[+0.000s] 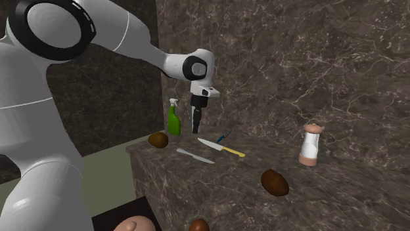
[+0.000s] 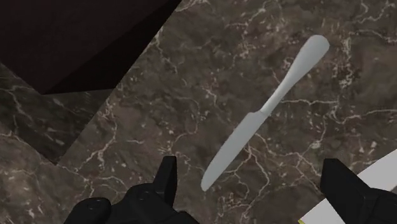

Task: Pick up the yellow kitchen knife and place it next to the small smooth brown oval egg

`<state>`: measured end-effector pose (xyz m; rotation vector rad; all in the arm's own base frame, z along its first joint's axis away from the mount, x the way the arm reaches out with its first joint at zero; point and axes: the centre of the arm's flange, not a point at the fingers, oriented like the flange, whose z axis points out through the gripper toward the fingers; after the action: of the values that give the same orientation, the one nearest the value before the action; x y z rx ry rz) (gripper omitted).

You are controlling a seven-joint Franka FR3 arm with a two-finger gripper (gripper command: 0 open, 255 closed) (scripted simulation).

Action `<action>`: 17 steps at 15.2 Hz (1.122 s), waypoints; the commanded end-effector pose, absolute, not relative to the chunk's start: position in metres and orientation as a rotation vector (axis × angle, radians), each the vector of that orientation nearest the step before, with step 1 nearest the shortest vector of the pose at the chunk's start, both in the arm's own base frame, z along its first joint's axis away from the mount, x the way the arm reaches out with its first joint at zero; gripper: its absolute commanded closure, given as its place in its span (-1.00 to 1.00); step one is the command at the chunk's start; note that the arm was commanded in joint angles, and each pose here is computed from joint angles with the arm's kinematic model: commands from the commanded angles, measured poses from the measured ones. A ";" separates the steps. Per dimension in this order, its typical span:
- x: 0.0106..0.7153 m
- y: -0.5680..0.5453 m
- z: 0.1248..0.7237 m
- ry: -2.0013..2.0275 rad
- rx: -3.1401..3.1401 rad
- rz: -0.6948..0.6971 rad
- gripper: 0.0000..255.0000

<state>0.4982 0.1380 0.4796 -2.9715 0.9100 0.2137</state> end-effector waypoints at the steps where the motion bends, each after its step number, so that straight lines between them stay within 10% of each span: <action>1: 0.522 0.142 0.468 1.014 -2.935 0.223 -1.00; 17: 0.697 0.120 0.377 1.700 -2.578 0.277 -1.00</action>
<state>0.6914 0.1229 0.3806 -2.5954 1.6744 0.2760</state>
